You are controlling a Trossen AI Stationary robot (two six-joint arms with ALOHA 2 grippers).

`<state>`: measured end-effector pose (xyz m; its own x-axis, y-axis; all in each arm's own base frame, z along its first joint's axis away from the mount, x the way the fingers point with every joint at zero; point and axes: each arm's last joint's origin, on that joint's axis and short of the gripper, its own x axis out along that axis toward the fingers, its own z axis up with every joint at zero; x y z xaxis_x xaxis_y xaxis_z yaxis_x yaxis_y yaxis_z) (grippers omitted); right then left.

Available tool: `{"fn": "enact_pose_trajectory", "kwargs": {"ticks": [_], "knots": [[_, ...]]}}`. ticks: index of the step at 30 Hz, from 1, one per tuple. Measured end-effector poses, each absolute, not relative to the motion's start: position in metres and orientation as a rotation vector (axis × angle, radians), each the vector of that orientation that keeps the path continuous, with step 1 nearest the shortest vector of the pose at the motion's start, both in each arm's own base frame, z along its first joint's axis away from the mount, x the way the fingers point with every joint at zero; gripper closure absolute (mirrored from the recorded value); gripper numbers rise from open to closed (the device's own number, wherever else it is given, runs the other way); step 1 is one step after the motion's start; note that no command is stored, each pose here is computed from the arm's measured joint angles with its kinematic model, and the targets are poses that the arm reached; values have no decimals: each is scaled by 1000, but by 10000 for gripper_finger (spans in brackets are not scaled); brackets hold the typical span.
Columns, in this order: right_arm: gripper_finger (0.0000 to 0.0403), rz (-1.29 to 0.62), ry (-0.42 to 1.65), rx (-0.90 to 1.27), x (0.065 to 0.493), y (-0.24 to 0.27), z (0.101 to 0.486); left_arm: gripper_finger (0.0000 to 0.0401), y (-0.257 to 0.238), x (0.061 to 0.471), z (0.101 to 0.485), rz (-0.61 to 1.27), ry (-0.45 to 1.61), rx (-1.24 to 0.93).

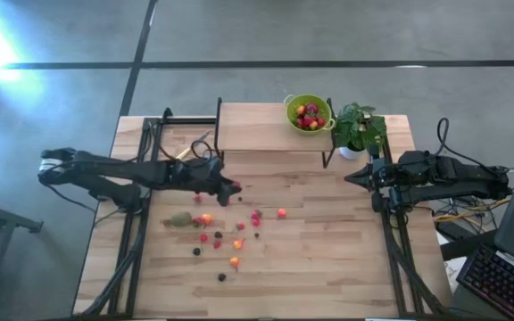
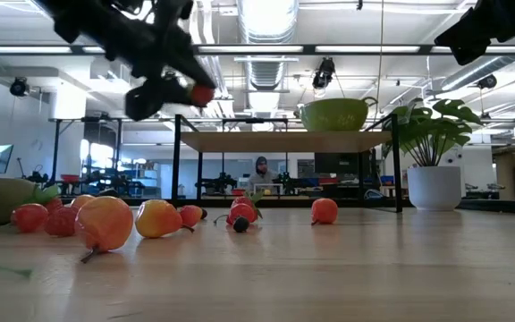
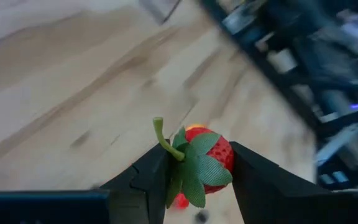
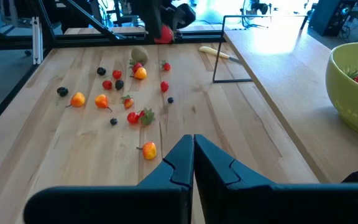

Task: Build produce basket
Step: Move the strawberry to the center of the table

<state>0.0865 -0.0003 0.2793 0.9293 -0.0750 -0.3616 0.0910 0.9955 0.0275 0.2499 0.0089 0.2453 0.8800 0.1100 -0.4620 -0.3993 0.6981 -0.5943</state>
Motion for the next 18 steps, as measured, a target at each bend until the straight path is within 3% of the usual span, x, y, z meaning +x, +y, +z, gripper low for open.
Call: {"fn": "enact_pose_trajectory", "kwargs": {"ticks": [5,18], "knots": [[394,-85,369,44,87,0,279,249,8,270,238,212,365,-704],[394,-85,369,44,86,0,279,246,7,355,226,86,569,-452]]}}
